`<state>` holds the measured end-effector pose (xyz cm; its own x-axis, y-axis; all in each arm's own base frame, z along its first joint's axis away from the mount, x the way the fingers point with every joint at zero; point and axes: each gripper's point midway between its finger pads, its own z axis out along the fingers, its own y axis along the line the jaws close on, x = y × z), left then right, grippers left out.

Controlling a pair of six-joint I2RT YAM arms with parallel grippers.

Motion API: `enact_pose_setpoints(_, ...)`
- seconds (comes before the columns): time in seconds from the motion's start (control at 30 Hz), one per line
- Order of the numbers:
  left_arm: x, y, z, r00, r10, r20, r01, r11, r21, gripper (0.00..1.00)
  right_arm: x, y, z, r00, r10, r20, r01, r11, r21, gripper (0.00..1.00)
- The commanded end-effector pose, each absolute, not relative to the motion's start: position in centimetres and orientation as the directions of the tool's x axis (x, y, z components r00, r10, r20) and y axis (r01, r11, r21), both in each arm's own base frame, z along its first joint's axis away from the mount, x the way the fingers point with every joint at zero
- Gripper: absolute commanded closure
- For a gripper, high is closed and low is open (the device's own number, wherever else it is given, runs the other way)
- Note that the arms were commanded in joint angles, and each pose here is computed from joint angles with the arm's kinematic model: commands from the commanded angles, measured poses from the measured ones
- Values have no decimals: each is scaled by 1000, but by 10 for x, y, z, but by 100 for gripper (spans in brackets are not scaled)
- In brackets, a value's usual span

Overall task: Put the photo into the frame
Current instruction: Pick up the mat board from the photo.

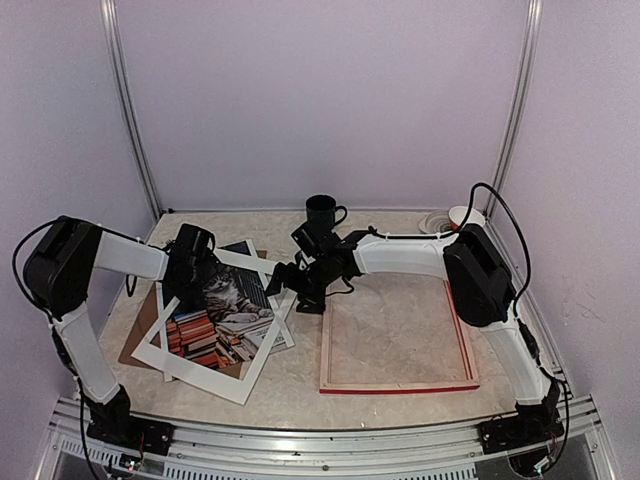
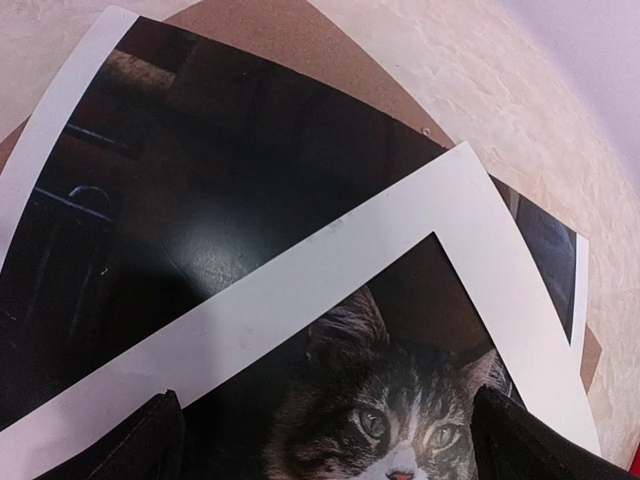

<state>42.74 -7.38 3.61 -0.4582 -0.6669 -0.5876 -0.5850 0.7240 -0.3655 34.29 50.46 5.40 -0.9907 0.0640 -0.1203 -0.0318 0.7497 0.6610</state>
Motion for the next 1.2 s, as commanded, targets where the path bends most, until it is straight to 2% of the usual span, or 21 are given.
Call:
enact_pose_setpoints(0.0, 403, -65, 7, -509, -681, -526, -631, 711, -309, 1, 331, 518, 41, -997, 51, -66, -8, 728, 685, 7)
enact_pose_setpoints(0.57, 400, -66, 4, -516, -687, -512, -627, 710, -321, 1, 309, 514, 24, -992, 123, 38, 107, 617, 780, 7)
enact_pose_setpoints(0.87, 400, -68, 4, -520, -685, -511, -621, 713, -325, 1, 321, 504, 38, -983, 185, 3, 97, 499, 861, 8)
enact_pose_setpoints(1.17, 400, -69, 6, -520, -683, -513, -620, 715, -323, 1, 331, 502, 27, -978, 210, 12, 121, 511, 851, 8)
